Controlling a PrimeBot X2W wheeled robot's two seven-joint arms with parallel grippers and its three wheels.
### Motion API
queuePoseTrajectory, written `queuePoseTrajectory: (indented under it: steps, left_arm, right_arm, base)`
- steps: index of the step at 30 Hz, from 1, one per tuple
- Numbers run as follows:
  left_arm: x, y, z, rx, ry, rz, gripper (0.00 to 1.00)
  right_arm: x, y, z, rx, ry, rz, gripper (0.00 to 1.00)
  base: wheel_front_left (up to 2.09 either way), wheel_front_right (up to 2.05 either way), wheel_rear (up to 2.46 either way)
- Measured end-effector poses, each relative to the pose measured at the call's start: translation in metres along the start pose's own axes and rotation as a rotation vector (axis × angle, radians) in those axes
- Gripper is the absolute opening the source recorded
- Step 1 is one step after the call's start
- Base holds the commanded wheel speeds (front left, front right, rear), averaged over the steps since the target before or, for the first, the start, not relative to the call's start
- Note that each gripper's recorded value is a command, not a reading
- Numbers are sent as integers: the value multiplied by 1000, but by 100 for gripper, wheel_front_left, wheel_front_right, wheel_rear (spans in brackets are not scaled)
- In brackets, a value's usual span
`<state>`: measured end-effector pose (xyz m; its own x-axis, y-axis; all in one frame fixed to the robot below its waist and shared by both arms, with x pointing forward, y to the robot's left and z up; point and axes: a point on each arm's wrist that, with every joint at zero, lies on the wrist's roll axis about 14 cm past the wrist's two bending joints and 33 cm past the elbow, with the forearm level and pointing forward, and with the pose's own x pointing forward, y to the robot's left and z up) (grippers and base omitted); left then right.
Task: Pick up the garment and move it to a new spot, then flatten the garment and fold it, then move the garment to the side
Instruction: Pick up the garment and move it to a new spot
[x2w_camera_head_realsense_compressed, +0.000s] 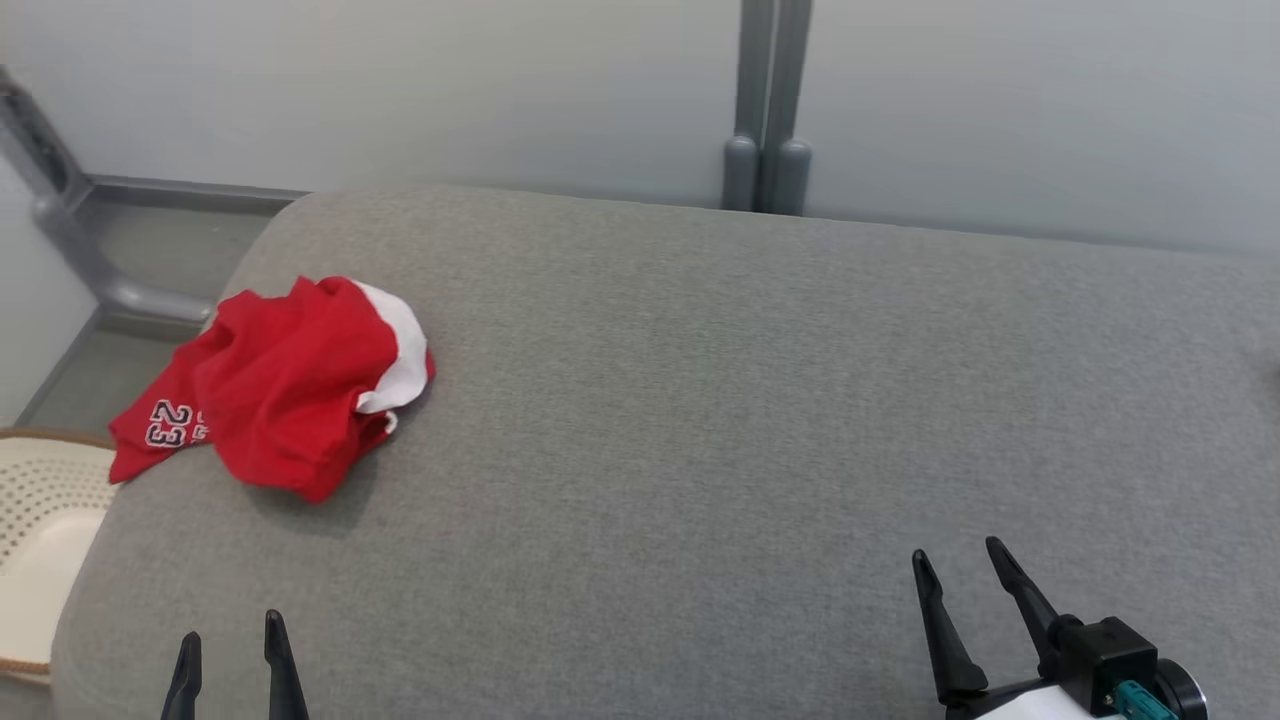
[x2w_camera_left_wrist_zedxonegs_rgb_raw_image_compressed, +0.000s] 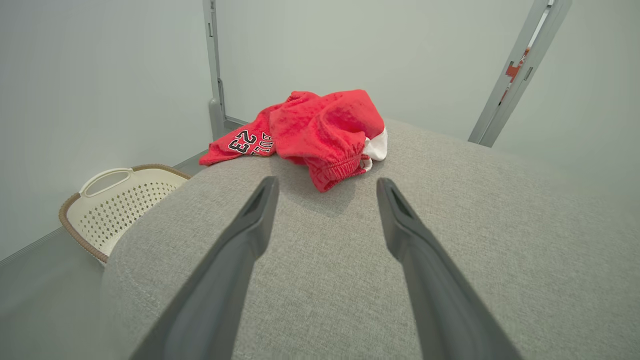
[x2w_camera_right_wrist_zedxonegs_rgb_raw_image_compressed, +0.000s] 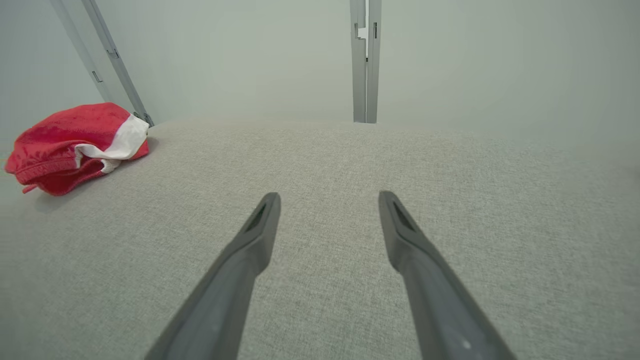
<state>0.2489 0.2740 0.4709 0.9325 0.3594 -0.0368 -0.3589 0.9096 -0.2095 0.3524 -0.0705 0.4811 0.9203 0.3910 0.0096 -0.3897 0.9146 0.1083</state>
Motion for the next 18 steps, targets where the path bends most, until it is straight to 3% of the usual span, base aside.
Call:
queuePoseTrajectory:
  steps: [8,18]
  left_arm:
    - [-12,32,20,-13,-71,100,100]
    - [66,16,17,-43,-43,48,100]
  right_arm:
    - [20,31,-4,0,12,111,100]
    - [58,33,-15,-34,21,157,100]
  base:
    - [0,0,0]
    - [0,0,0]
